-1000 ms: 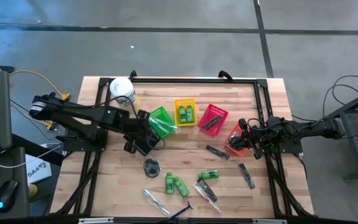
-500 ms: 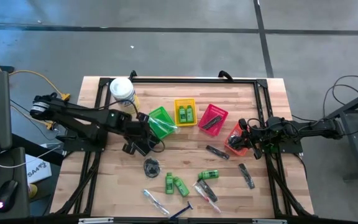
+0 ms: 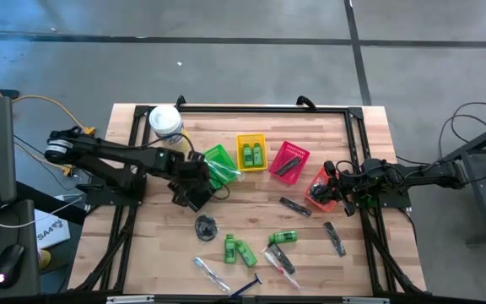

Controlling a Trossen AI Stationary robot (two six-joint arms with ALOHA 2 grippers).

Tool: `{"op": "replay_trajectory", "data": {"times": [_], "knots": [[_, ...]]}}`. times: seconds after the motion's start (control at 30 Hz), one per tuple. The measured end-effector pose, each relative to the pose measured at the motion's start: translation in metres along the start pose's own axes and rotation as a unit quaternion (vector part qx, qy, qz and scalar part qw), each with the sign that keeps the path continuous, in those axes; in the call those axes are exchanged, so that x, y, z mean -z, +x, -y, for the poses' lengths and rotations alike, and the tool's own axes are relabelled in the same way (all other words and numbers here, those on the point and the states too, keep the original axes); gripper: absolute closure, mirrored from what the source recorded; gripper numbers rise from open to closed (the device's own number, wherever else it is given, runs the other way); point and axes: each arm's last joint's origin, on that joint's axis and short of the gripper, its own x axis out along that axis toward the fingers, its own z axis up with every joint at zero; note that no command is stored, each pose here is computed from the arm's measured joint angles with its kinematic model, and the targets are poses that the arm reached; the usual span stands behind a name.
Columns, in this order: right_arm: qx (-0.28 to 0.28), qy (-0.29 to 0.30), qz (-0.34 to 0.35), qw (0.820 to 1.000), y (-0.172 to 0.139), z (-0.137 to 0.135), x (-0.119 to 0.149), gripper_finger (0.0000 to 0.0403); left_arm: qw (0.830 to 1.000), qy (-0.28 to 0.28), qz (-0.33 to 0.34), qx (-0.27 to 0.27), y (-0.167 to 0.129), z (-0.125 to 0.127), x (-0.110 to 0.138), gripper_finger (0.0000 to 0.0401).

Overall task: Pick & Place Travel size toiletries
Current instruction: Put the blue razor into the black bin

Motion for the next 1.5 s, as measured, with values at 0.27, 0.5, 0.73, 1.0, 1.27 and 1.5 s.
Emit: {"op": "replay_trajectory", "data": {"times": [0.27,0.5,0.73,1.0,1.27,1.5], "knots": [[0.000,-0.001,0.001,1.000,0.000,0.000,0.000,0.0394,0.999,-0.003,-0.026,0.030,0.018,-0.010,0.000,0.0379],[0.000,-0.011,-0.001,1.000,0.000,0.000,0.000,0.0394,0.998,0.007,-0.038,0.046,0.034,-0.009,-0.004,0.0379],[0.000,-0.011,-0.001,1.000,0.000,0.000,0.000,0.0394,0.998,0.004,-0.038,0.053,0.043,-0.009,-0.007,0.0379],[0.000,-0.011,-0.002,1.000,0.000,0.000,0.000,0.0394,0.997,-0.008,-0.048,0.058,0.049,-0.008,-0.008,0.0379],[0.000,-0.011,-0.003,1.000,0.000,0.000,0.000,0.0394,0.994,-0.005,-0.087,0.071,0.068,-0.005,-0.006,0.0379],[0.000,-0.010,-0.004,1.000,0.000,0.000,0.001,0.0394,0.993,0.013,-0.089,0.070,0.070,-0.005,-0.006,0.0379]]}}
